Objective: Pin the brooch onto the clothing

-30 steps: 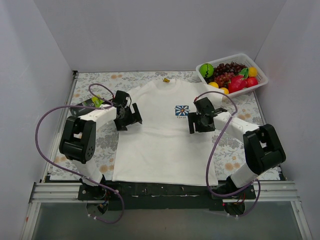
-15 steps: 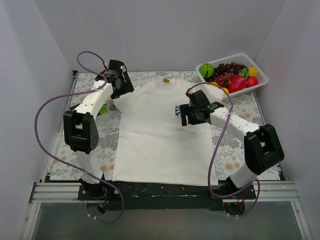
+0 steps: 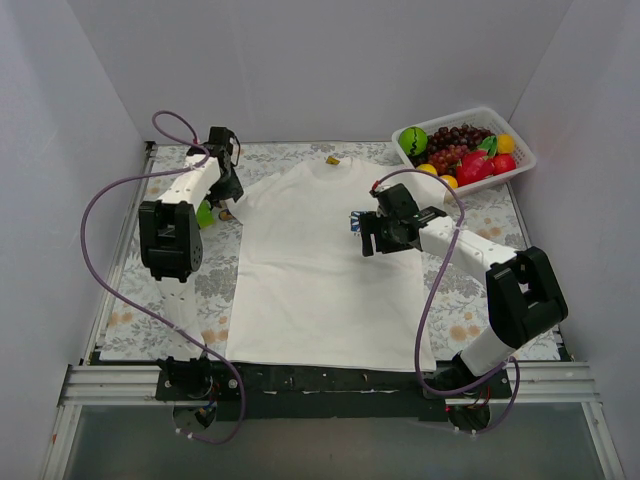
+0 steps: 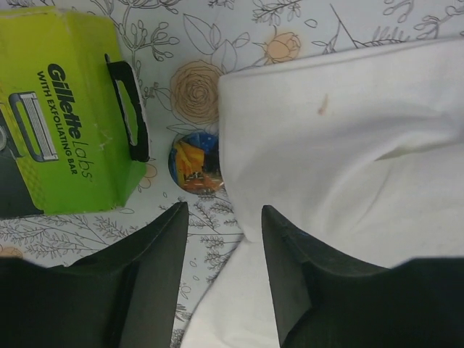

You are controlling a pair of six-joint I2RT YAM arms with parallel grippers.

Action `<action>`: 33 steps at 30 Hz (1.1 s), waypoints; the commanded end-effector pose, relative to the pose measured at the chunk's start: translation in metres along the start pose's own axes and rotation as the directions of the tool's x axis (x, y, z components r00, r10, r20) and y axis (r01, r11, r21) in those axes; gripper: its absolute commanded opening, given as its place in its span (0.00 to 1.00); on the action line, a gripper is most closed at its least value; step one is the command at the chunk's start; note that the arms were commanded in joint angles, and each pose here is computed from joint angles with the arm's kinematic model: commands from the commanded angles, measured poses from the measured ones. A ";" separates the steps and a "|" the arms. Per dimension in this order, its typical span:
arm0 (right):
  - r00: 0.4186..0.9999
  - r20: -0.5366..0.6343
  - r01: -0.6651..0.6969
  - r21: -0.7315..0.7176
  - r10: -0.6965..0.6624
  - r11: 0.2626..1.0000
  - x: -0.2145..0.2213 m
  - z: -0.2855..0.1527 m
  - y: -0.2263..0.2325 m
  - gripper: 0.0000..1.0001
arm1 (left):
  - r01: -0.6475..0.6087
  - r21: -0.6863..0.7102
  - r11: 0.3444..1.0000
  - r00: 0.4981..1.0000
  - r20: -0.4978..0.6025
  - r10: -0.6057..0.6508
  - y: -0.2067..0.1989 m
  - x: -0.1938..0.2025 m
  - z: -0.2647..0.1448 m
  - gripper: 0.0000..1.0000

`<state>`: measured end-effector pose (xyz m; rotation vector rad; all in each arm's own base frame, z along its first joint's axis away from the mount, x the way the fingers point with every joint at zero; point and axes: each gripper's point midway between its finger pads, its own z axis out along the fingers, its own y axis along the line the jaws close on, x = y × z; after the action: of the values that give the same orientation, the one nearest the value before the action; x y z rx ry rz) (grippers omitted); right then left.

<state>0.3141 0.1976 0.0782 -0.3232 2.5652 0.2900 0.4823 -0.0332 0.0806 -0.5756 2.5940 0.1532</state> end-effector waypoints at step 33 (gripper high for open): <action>0.999 -0.004 0.037 -0.017 -0.037 0.999 0.012 0.006 -0.001 0.82 | 0.002 -0.079 0.997 0.998 -0.061 -0.007 0.028 0.012 0.056 0.32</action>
<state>0.3049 0.1939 0.0624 -0.3588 2.5853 0.2887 0.4940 -0.0046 0.0297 -0.6344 2.6328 0.2205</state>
